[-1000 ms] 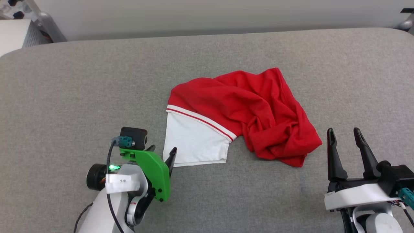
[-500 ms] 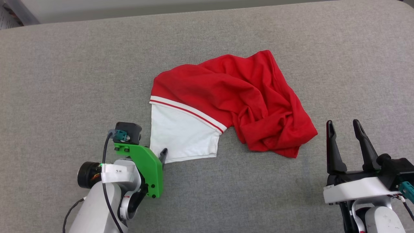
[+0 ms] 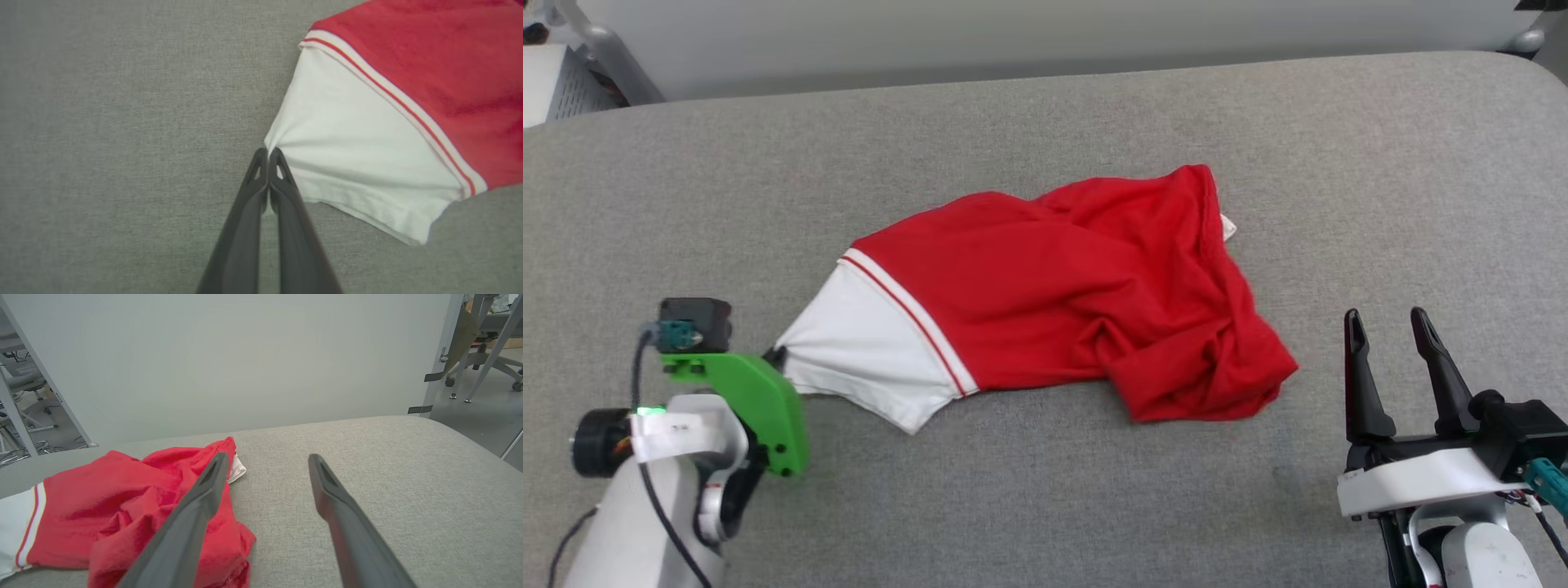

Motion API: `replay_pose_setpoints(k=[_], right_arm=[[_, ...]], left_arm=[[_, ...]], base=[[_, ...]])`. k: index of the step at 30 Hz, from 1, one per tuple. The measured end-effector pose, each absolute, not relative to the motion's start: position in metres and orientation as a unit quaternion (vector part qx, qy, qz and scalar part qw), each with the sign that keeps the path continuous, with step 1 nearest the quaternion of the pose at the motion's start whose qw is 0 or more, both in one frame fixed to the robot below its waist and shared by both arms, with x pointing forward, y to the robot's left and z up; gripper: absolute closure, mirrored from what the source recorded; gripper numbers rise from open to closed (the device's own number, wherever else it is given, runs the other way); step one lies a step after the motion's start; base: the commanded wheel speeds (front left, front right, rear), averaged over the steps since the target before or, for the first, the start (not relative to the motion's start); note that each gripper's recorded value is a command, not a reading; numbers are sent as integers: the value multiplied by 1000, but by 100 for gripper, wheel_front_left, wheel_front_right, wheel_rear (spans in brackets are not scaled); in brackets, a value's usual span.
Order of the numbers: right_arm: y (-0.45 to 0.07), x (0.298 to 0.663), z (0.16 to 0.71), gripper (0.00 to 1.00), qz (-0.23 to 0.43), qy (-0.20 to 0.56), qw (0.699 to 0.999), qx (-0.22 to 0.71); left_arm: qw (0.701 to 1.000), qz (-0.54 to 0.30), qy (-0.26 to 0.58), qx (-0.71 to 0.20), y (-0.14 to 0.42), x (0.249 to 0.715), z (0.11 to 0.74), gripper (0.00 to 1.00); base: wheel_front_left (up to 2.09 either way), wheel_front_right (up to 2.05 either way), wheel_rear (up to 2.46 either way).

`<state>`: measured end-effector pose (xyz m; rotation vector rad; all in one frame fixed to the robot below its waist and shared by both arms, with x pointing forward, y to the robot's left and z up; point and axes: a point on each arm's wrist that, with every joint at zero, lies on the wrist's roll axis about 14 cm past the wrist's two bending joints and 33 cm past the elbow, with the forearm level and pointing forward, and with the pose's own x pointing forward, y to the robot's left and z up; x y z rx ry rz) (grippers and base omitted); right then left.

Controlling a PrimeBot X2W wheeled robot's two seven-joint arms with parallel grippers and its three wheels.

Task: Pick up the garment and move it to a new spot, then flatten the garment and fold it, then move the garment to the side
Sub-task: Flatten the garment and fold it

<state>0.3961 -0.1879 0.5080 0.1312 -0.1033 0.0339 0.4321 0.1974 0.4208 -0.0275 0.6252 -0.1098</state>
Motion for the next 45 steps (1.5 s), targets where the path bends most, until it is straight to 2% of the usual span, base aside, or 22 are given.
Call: replay_pose_setpoints(k=[7,13,14,15,18,26,31,38,45], right_arm=[[-182,392,515,0,27,-61,995,68],[-184,391,511,0,23,-54,996,67],[-184,391,510,0,22,-53,996,67],[-184,391,510,0,22,-52,996,67],[-184,391,509,0,22,-51,996,67],[-177,392,511,0,33,-54,996,64],[-172,394,518,0,41,-64,995,63],[-170,391,527,0,46,-77,994,63],[-159,390,533,0,62,-83,993,64]], left_arm=[[965,2,263,1,248,443,457,100],[949,18,313,-2,257,437,431,100],[946,19,323,6,258,435,424,65],[945,19,325,11,258,434,420,0],[951,21,307,17,258,434,416,0],[981,-2,193,2,232,445,446,0],[996,-28,84,-13,212,445,489,0],[997,-58,-43,-35,192,420,534,0],[993,-55,-80,-62,177,387,540,0]], base=[[0,0,0],[0,0,0],[0,0,0],[0,0,0],[0,0,0],[0,0,0],[0,0,0],[0,0,0],[0,0,0]])
